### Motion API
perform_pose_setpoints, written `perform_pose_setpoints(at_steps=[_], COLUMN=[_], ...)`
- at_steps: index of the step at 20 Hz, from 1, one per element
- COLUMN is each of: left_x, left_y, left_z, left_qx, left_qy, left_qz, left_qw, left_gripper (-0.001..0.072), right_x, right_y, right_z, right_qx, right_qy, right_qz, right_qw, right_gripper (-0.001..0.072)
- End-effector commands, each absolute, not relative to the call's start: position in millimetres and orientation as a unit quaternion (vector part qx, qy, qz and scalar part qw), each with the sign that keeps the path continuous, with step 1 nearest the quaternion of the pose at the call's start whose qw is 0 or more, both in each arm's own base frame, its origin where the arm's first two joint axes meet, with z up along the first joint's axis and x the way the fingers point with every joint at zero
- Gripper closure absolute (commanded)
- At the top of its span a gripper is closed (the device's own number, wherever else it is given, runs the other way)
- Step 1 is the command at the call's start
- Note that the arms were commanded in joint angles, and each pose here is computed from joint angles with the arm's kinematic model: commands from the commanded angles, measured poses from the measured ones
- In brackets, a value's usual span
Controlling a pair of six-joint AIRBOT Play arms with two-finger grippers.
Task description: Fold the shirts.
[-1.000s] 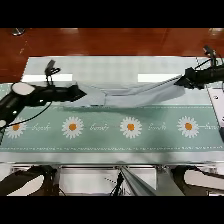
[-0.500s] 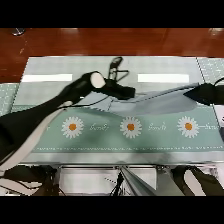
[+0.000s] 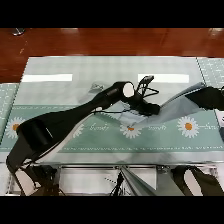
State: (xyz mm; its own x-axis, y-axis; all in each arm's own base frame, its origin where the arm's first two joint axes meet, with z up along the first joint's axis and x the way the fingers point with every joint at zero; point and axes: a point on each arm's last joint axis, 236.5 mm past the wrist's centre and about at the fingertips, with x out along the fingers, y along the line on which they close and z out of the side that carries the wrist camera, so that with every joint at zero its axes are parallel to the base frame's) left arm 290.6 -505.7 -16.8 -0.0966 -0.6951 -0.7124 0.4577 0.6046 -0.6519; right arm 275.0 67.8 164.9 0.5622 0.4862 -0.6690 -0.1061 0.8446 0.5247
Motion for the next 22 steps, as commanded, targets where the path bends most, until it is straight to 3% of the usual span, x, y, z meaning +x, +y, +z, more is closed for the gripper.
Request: perform_pose_setpoints(at_steps=[1,4,6,10,15,22], left_x=[342,402,419,377,300,246], left_y=[-440,-332,-257,-154,-126,-125], left_z=[24,87,136,199,172,75], left_qx=[-0.087,-0.104,-0.128,-0.130,-0.176,-0.240], left_qy=[0.587,0.548,0.500,0.418,0.380,0.449], left_qz=[-0.406,-0.339,-0.289,-0.233,-0.192,-0.158], left_qw=[0.695,0.758,0.806,0.868,0.887,0.846], left_gripper=[0.0685,0.0684,0.0684,0.0684,0.0684,0.0684], right_x=[281,288,301,351,397,419], right_y=[82,120,152,229,334,407], right_z=[174,175,172,160,98,20], right_qx=[0.240,0.227,0.212,0.171,0.142,0.148], right_qy=[0.421,0.427,0.432,0.456,0.517,0.563], right_qz=[0.206,0.260,0.295,0.351,0.402,0.405], right_qw=[0.850,0.836,0.825,0.800,0.742,0.705], right_gripper=[0.0689,0.0690,0.0690,0.0690,0.0689,0.0689])
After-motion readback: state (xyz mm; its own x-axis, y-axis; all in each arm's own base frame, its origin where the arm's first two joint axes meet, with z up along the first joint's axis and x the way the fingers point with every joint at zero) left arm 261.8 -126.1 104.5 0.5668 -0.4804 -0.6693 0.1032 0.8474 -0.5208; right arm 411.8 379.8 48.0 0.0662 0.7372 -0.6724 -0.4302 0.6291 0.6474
